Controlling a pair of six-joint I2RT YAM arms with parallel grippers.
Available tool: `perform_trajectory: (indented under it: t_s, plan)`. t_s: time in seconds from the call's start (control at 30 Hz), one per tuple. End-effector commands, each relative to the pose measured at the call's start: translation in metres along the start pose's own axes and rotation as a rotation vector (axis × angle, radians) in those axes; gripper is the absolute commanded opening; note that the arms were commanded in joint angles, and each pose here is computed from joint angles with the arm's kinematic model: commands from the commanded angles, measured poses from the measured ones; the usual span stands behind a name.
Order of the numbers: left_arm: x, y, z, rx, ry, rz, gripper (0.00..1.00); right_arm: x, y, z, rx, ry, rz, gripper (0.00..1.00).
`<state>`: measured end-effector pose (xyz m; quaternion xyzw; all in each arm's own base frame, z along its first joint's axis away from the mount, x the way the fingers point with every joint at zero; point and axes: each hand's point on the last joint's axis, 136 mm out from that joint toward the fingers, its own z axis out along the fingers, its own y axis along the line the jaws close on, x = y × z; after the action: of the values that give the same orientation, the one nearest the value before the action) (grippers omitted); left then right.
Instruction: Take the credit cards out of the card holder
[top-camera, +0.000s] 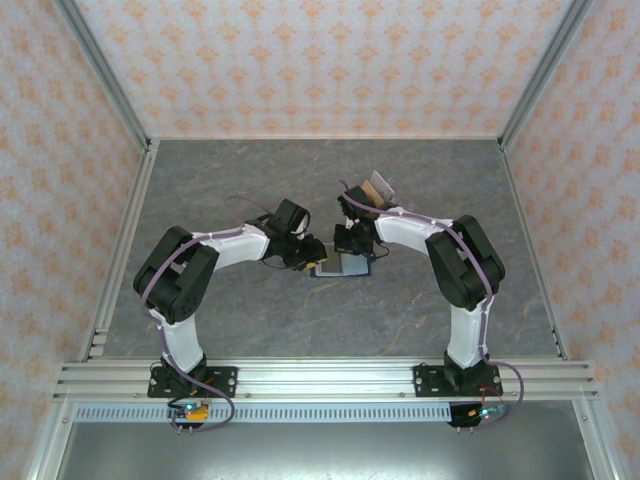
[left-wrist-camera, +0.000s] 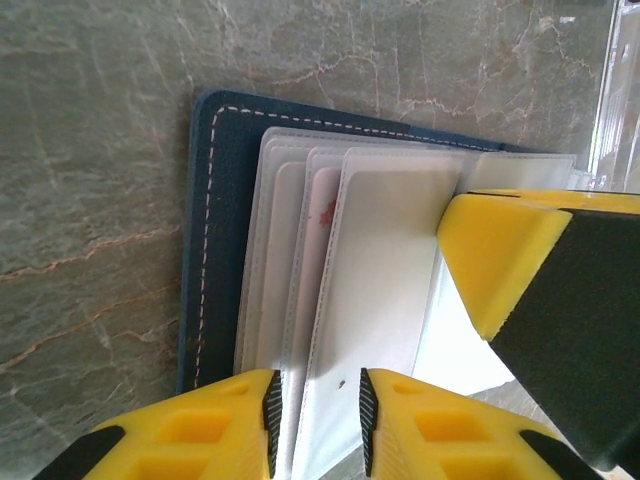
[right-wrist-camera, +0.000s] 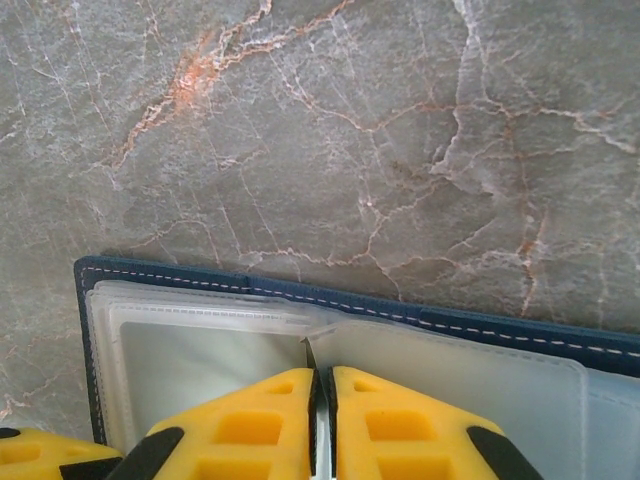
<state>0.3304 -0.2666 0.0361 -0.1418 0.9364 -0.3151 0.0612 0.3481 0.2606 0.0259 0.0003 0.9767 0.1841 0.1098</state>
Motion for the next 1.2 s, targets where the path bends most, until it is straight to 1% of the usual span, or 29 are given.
perform_trajectory:
  t_s: [0.0,0.53,0.8,1.17]
  plan:
    - [-0.003,-0.011,-0.011,0.032,-0.041,0.026,0.29,0.017,-0.029,0.018,0.105,0.070,0.036,0.12]
    - [-0.002,-0.010,-0.003,0.034,-0.015,0.012,0.27,0.019,-0.032,0.021,0.119,0.083,0.040,0.11]
    - [0.000,-0.005,0.006,0.021,0.012,-0.011,0.33,0.019,-0.031,0.022,0.120,0.085,0.038,0.12]
    - [0.001,-0.018,0.009,0.072,0.038,0.006,0.30,0.020,-0.031,0.023,0.116,0.089,0.039,0.11]
